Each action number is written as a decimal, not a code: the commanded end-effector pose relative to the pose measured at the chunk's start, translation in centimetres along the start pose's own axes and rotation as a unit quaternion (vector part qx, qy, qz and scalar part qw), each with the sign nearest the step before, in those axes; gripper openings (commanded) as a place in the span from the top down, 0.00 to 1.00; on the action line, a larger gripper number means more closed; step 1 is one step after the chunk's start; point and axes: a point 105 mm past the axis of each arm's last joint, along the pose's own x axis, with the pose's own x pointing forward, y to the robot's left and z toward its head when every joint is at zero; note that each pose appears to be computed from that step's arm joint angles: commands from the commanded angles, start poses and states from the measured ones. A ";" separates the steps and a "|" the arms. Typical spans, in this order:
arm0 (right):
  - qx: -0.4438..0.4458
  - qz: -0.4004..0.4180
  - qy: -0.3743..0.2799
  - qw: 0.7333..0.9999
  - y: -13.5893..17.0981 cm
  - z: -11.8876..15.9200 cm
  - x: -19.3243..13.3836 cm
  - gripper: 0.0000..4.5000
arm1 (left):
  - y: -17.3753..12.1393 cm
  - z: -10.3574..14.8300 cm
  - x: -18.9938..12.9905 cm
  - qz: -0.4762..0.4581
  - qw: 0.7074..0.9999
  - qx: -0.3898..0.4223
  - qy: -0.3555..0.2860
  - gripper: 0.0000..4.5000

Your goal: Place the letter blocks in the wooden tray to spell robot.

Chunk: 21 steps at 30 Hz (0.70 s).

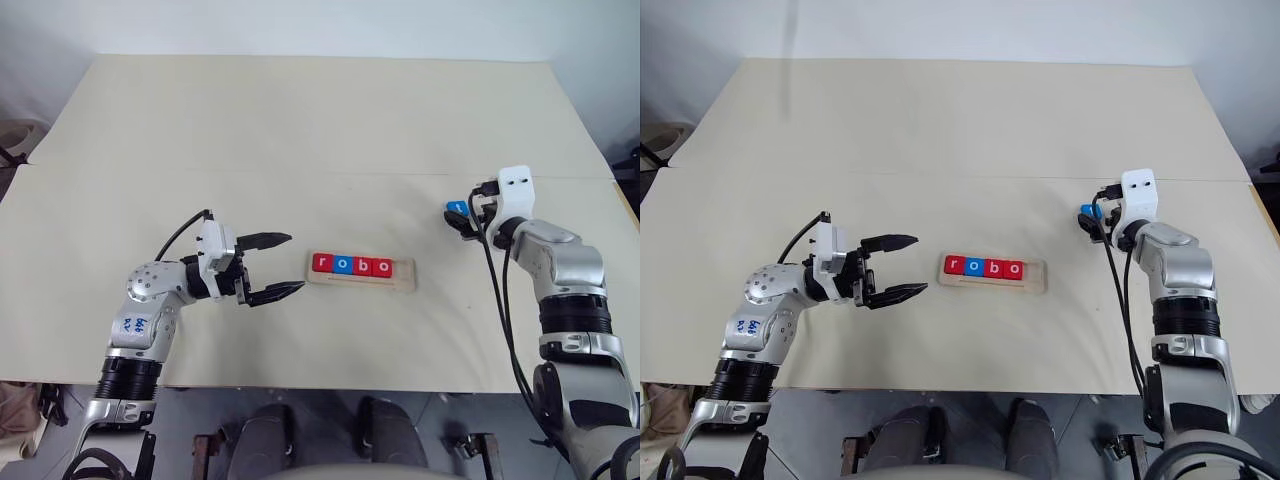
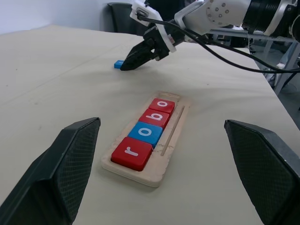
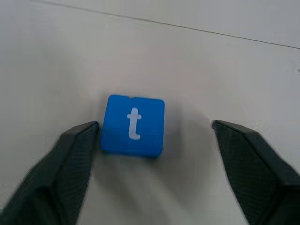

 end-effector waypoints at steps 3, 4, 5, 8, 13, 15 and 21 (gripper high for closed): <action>-0.002 -0.004 -0.013 1.000 0.0 0.2 -0.2 0.50 | -0.3 1.0 0.0 0.002 1.000 0.025 -0.009 0.00; -0.001 -0.001 -0.016 1.000 0.1 0.3 -0.4 0.58 | -0.3 1.1 0.0 0.001 1.000 0.025 -0.009 0.00; 0.000 0.002 -0.020 1.000 0.2 0.4 -0.6 0.66 | -0.3 1.1 0.1 0.001 1.000 0.025 -0.009 0.00; -0.014 0.024 -0.038 0.999 0.9 1.2 -2.0 0.67 | -0.3 1.1 0.2 -0.004 1.000 0.021 -0.009 0.00; -0.033 0.053 -0.025 0.998 2.6 0.5 -6.2 0.67 | -0.3 0.9 0.2 -0.017 1.000 0.010 -0.005 0.00; -0.037 0.054 -0.006 0.998 3.3 -0.9 -7.9 0.67 | -0.2 0.7 0.1 -0.020 1.000 0.004 -0.004 0.00; 0.012 0.041 0.033 0.999 6.0 -5.1 -11.3 0.67 | 0.0 0.8 0.4 -0.041 0.999 -0.003 -0.001 0.00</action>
